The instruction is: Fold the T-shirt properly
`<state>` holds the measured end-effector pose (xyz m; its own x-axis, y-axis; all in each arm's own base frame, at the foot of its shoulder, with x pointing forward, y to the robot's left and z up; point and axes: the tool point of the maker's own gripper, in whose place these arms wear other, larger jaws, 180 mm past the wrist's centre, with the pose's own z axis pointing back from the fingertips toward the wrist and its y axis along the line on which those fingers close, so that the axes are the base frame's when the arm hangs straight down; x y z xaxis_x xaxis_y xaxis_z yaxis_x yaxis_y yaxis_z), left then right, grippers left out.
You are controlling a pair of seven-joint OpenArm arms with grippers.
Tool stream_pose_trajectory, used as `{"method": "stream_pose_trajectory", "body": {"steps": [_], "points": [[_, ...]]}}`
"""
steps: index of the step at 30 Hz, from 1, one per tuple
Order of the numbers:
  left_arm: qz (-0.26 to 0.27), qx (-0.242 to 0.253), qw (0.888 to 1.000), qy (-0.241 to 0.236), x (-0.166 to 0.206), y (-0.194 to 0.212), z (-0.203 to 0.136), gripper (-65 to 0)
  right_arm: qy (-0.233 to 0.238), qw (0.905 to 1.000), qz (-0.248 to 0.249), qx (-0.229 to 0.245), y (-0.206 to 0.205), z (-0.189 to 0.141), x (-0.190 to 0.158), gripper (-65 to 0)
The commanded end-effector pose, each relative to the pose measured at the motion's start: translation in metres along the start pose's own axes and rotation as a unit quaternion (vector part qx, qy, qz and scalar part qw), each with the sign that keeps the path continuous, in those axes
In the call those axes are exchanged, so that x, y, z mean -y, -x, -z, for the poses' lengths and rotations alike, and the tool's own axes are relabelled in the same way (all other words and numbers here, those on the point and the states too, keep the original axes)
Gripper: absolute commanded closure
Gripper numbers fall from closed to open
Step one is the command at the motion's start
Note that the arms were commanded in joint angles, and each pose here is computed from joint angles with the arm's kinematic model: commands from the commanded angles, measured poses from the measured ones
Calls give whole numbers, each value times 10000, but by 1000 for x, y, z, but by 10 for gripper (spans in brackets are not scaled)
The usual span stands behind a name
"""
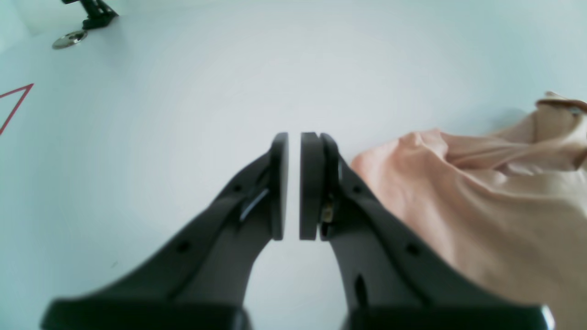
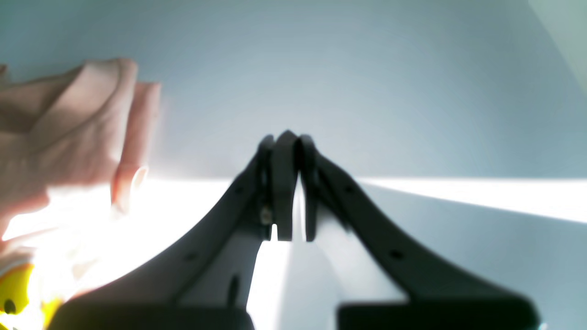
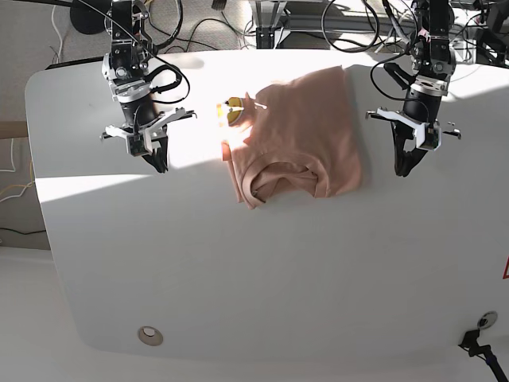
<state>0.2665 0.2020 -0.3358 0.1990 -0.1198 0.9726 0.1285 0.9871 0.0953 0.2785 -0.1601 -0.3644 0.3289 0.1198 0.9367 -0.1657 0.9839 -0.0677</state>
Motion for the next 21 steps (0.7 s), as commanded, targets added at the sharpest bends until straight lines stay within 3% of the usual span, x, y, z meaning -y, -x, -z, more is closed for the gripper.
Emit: {"method": "stream_pose_trajectory", "body": {"steps": [1,6,14,18,21], "points": [[99,349,9993,-127,-11,-21,-16,-39,113,9991,91,411,-25,-14,10,-19],[-47,66,9989,-462,-13,-1,-85,-39,8,9992,331,-243,16,-73,-6,-16],[-286,-1182,9902,-686,0,48,-180,-39,-93,9914,465,-1218,65,-165,-27,-14],[-343,-1759,9820,-595,9,66,-216,-39,-134,9813,566,-1837,91,-212,-36,-14],[-480,-2253,9705,-717,12,92,-245,-39,-30,9671,796,-2415,125,-242,-44,-14]]}}
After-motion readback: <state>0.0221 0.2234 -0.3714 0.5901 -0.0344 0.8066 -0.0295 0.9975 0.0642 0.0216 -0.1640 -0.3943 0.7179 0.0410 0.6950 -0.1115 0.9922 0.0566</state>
